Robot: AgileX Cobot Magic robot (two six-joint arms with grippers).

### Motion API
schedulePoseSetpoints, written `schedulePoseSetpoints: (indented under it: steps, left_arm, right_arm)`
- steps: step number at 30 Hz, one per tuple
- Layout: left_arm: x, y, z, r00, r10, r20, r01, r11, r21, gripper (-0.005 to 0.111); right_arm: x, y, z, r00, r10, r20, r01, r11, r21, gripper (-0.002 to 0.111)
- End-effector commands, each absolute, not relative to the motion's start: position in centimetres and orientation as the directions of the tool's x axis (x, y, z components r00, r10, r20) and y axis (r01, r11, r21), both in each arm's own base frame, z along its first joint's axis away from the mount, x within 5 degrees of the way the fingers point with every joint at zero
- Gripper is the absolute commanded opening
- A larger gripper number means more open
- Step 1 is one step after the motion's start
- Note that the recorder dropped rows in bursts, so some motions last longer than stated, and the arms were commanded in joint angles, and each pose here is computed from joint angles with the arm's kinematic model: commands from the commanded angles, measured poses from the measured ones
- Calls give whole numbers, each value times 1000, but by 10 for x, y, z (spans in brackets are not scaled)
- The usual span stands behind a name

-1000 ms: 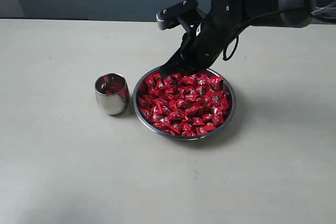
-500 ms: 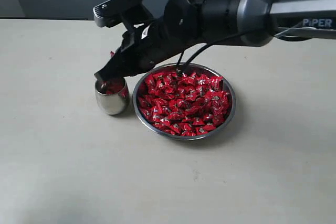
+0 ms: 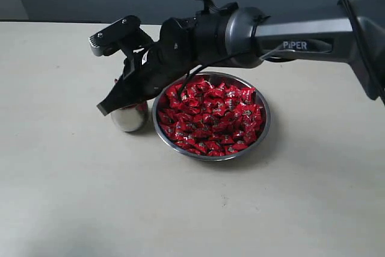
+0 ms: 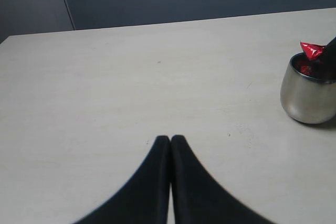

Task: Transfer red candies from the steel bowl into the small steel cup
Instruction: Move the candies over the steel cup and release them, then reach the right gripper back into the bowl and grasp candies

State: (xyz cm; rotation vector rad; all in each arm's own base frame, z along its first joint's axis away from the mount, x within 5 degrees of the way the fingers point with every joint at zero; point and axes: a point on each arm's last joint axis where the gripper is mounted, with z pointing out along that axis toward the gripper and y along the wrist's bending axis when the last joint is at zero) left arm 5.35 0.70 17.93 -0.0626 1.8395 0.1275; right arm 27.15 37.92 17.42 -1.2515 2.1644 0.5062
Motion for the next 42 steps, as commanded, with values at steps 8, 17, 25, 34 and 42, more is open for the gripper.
schedulePoseSetpoints:
  steps: [8,17,25,34,42]
  left_arm:
    - [53,7,183,-251,28,-967,-103,993,55,0]
    - [53,7,183,-251,28,-967,-103,993,55,0]
    - [53,7,183,-251,28,-967,-103,993,55,0]
    - [53,7,183,-251,28,-967,-103,993,55,0]
    - [53,7,183,-251,28,-967,-103,993,55,0]
  right_arm:
    - [278,373,176,-379,-675,-633,-877,480,14,21]
    - [276,369,200,-343,-668,-661,-883,469,-17,40]
    - [273,350,224,-341,-728,-594,-866,489,-103,40]
    - [289,330,217,-406,-769,-493,-776,576,-259,40]
    - [314,305,199,-563,-679,-470,-706,692,-153,40]
